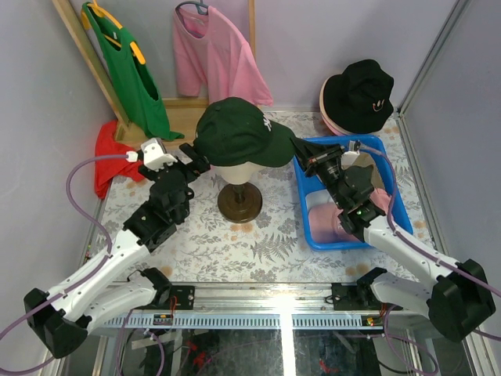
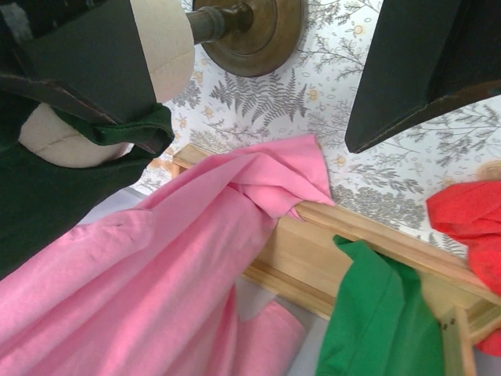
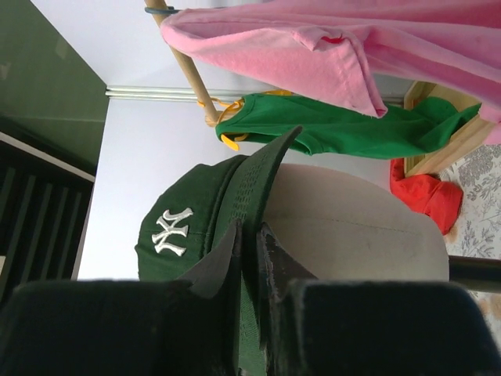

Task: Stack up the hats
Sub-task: Place the hat on the hat stand.

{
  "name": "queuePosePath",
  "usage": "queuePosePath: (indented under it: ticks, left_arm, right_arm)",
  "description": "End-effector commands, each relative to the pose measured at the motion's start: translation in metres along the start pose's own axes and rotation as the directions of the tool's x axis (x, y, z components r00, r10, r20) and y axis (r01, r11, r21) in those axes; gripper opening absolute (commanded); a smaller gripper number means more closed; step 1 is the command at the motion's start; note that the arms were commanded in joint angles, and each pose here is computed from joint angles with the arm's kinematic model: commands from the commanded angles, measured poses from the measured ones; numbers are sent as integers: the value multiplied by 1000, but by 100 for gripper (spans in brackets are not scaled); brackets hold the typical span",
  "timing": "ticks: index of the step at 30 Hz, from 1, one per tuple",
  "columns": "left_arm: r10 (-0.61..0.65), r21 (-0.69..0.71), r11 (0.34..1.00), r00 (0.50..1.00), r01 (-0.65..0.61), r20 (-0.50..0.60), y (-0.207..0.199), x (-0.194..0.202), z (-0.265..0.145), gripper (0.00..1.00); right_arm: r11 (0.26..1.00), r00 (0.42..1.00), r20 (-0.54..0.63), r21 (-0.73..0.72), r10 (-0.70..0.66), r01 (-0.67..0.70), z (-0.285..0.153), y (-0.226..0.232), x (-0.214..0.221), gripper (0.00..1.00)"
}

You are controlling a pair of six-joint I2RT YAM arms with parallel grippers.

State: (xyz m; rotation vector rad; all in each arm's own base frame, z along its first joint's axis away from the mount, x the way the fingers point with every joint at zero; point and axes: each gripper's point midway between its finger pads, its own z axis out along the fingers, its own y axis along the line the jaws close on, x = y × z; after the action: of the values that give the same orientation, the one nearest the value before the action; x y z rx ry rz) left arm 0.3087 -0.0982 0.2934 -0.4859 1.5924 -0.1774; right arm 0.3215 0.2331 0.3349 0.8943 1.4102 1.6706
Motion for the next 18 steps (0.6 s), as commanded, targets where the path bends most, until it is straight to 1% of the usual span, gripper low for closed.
queuePosePath:
  ticks: [1, 4, 9, 11, 13, 14, 16, 18]
  left_arm:
    - [122, 173, 980, 986, -101, -117, -20, 46, -1, 100]
    - [87, 198, 978, 986, -57, -145, -18, 55, -7, 100]
    - [-21, 263, 963, 988, 61, -152, -17, 62, -22, 100]
    - [-24, 280, 958, 988, 66, -152, -16, 60, -26, 100]
    - [-4, 304, 951, 989, 49, -148, -17, 57, -29, 100]
    - [10, 313, 949, 989, 36, -145, -17, 56, -31, 100]
    - [22, 313, 949, 989, 25, -144, -16, 56, -31, 100]
    - [34, 308, 951, 988, 13, -148, -13, 57, -31, 100]
  right_arm:
    - [948, 983, -136, 277, -126, 160, -30, -88, 29, 2]
    - [939, 984, -144, 311, -105, 146, -43, -104, 30, 4]
    - [922, 971, -214, 344, -108, 178, -59, -119, 52, 4]
    - [915, 966, -231, 353, -119, 197, -62, -122, 55, 5]
    - [914, 968, -204, 346, -147, 212, -64, -117, 48, 8]
    - [910, 965, -201, 344, -169, 231, -65, -115, 46, 9]
    - [895, 954, -205, 345, -220, 281, -67, -111, 42, 16]
    - [885, 942, -214, 339, -258, 320, -68, -107, 41, 29]
